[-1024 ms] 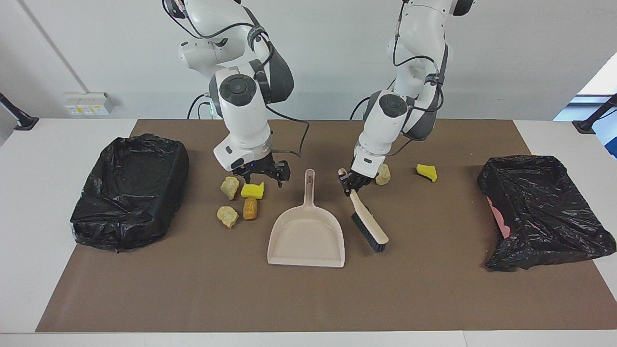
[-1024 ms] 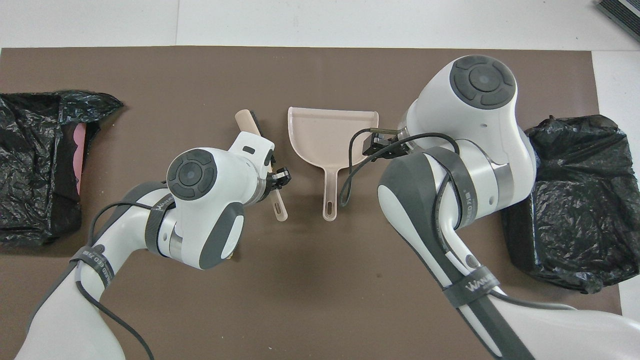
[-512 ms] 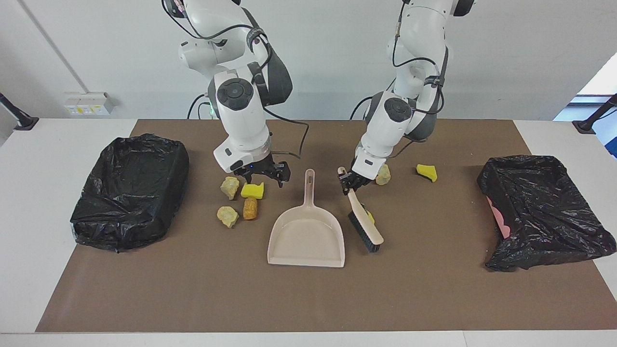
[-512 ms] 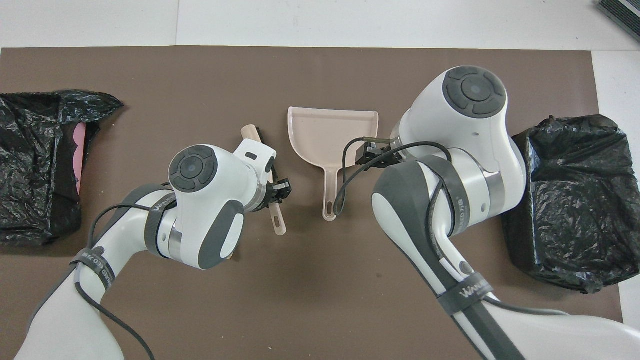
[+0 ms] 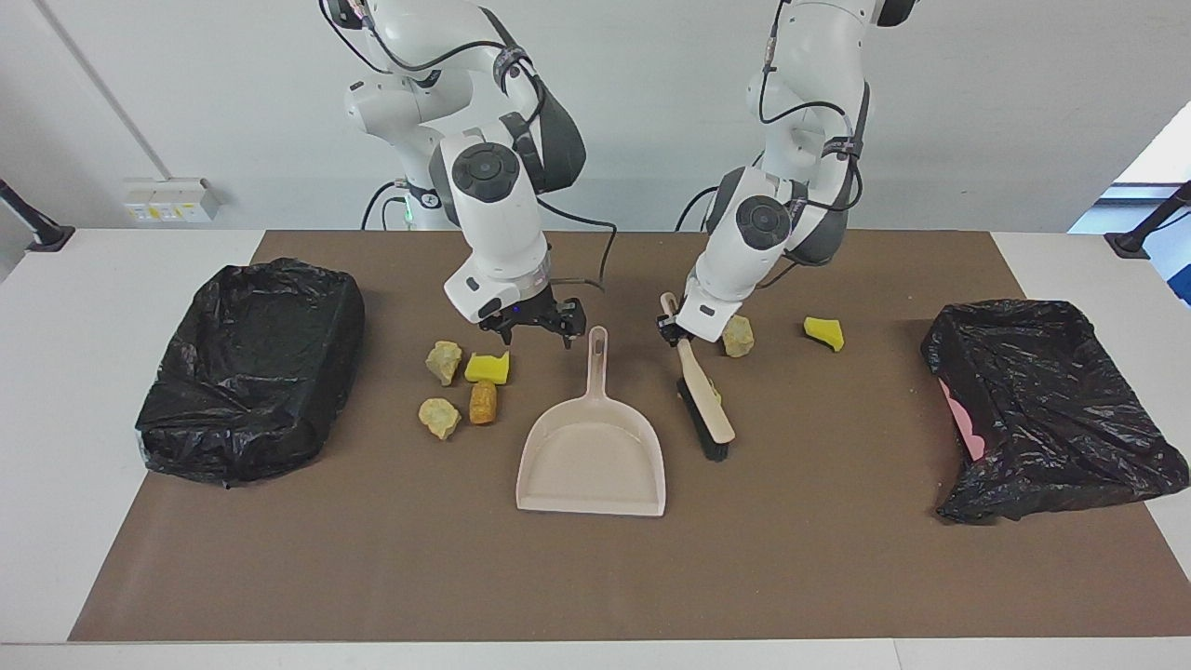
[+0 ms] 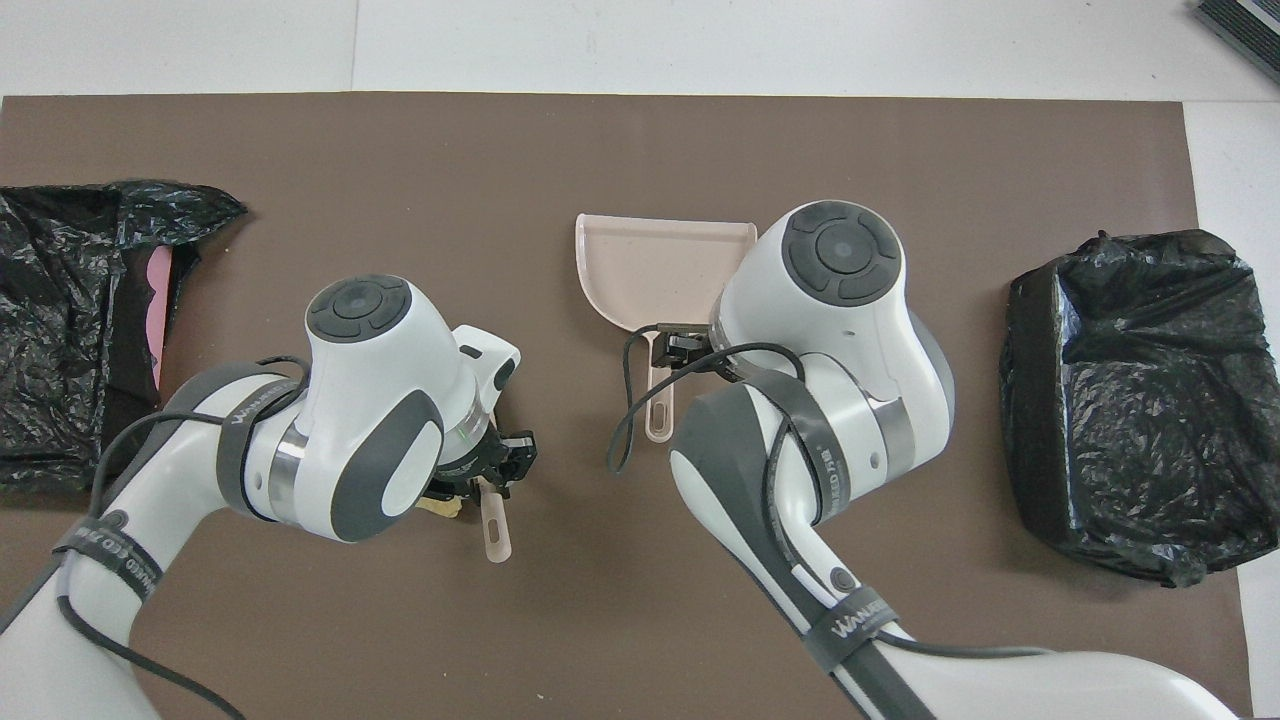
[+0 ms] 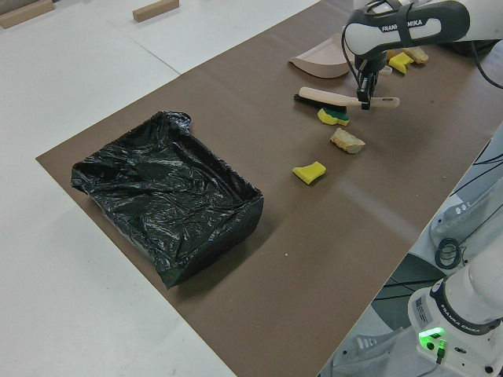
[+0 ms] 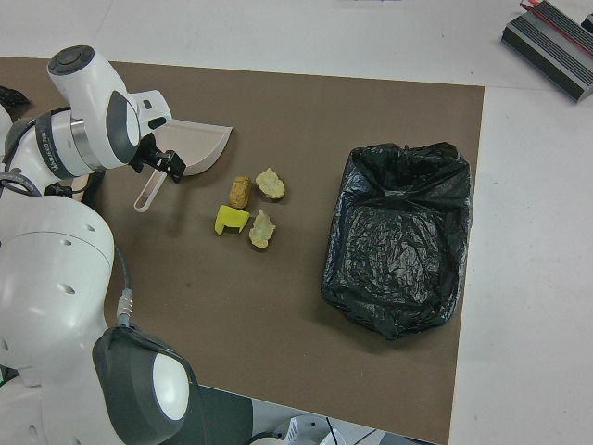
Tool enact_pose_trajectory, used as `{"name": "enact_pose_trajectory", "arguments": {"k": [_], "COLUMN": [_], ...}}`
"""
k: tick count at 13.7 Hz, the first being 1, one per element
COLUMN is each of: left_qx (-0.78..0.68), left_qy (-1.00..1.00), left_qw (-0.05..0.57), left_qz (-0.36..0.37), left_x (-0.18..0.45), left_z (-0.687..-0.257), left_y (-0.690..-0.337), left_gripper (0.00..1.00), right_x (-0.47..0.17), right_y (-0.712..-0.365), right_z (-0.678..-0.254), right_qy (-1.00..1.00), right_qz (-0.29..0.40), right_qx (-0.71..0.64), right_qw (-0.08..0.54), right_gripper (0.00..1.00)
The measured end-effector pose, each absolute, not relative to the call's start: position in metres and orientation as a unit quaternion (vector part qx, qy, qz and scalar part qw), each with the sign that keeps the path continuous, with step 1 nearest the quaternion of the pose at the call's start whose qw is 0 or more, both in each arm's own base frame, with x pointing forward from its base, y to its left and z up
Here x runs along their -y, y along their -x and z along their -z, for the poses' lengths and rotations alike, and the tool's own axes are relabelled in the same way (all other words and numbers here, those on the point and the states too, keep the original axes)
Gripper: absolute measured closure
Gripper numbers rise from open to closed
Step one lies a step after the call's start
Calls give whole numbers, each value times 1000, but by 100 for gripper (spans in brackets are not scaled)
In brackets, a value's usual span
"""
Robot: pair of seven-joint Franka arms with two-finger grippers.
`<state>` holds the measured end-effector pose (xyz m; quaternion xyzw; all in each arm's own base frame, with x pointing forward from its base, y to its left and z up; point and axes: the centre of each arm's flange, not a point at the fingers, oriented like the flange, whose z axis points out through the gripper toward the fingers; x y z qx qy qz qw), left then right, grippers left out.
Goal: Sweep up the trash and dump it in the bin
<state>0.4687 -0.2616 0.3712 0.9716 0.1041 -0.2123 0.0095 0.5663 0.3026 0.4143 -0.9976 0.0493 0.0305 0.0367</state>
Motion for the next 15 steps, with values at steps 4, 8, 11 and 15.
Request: {"name": "enact_pose_trajectory", "arguments": {"k": [4,8,11,15], "left_qx": [-111,-109,-103,-99], "left_qy": [-971,-975,-976,-973], "left_qw": [20,19,-8,-88], "left_qz": [212,193,194,190], "left_x": [228,187,170,142], "left_z": [-414,-472,-487,-473], "left_y": [-468,-456,-447,-436], "left_gripper": [75,75,75,75], "right_x": [-342,-347,-347,-352], "right_y": [-559,-555,-553,-549], "right_z": [-373,-355,-350,-347], "right_qy": [999,999,999,1000], "right_qz": [-24,-33,-33,-18], "right_qx": [-34,-32,-29,0], "right_qw": [34,27,24,-8], "right_gripper": [0,0,9,62]}}
